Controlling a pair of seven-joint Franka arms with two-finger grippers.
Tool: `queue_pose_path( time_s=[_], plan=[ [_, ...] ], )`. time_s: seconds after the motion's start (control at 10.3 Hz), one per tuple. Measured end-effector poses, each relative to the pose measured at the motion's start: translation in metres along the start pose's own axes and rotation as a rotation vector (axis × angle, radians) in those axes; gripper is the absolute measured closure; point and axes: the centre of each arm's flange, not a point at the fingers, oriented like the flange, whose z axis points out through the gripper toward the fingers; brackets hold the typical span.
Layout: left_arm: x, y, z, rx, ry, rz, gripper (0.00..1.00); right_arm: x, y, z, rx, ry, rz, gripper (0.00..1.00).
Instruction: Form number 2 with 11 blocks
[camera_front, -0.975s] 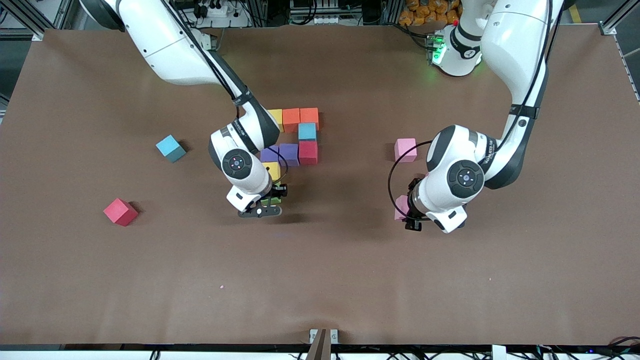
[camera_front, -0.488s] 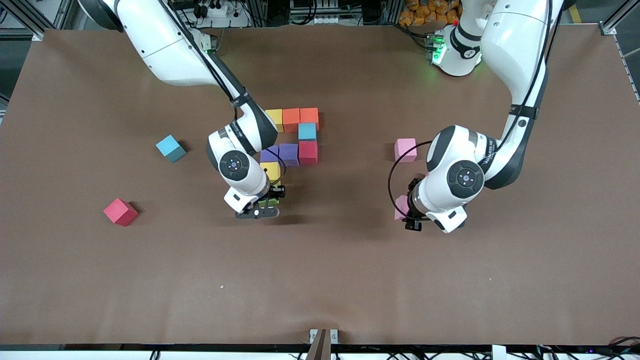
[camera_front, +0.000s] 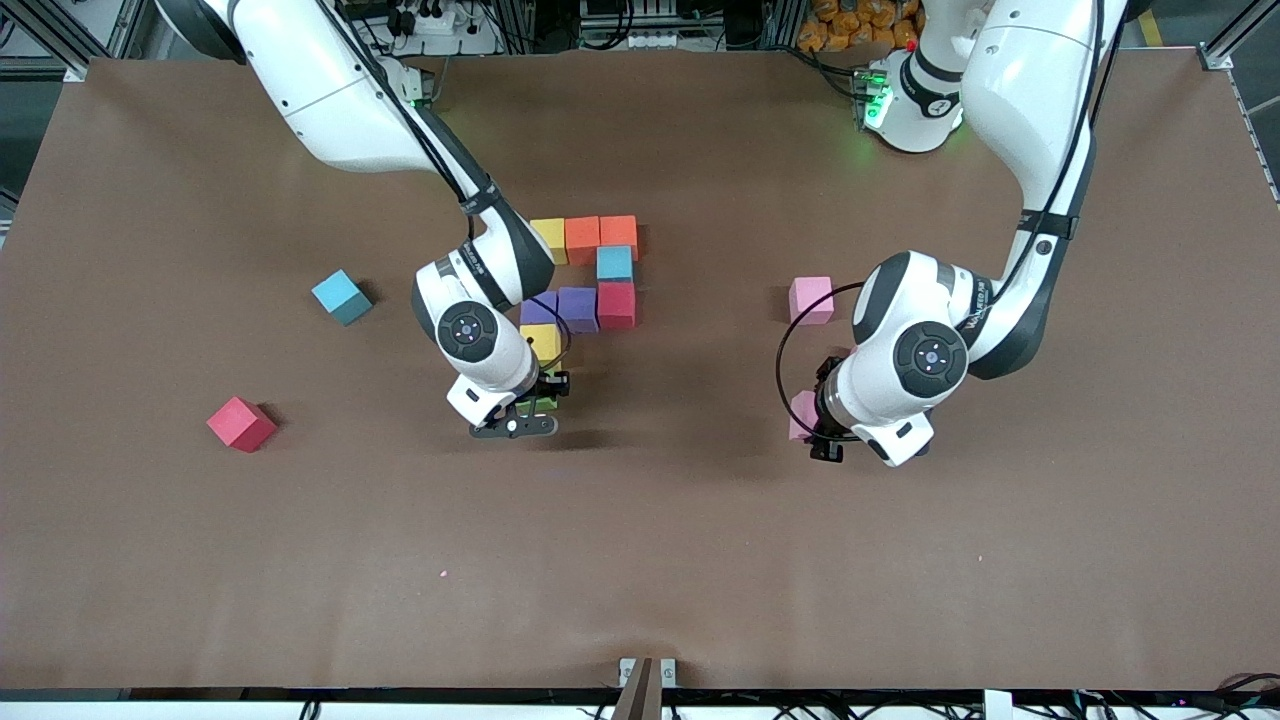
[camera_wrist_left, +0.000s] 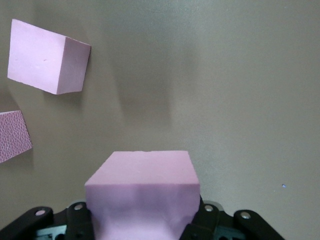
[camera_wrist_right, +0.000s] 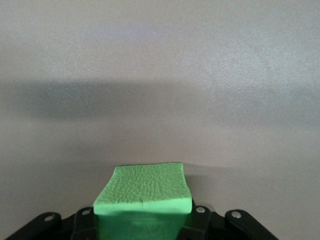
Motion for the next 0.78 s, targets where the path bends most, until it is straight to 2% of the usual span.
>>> queue_pose_path(
  time_s=[0.2, 0.29, 0.39, 0.59, 0.68, 0.78],
  plan=[
    [0.000, 0.000, 0.000, 0.000, 0.000, 0.000, 0.37, 0.000, 0.000, 0.000, 0.000, 0.000, 0.000, 0.46],
    [0.000, 0.000, 0.000, 0.000, 0.000, 0.000, 0.37, 0.000, 0.000, 0.000, 0.000, 0.000, 0.000, 0.41],
    [0.000, 0.000, 0.000, 0.000, 0.000, -0.001, 0.37, 0.000, 0.000, 0.000, 0.000, 0.000, 0.000, 0.40],
    [0.001, 0.000, 0.000, 0.000, 0.000, -0.001, 0.37, 0.001, -0.001, -0.005, 0.004, 0.008, -0.001, 0.12],
    [0.001, 0.000, 0.000, 0.000, 0.000, -0.001, 0.37, 0.002, -0.003, -0.018, 0.011, 0.024, -0.002, 0.01],
    [0.001, 0.000, 0.000, 0.000, 0.001, -0.001, 0.37, 0.004, -0.003, -0.039, 0.016, 0.041, -0.001, 0.00]
  ],
)
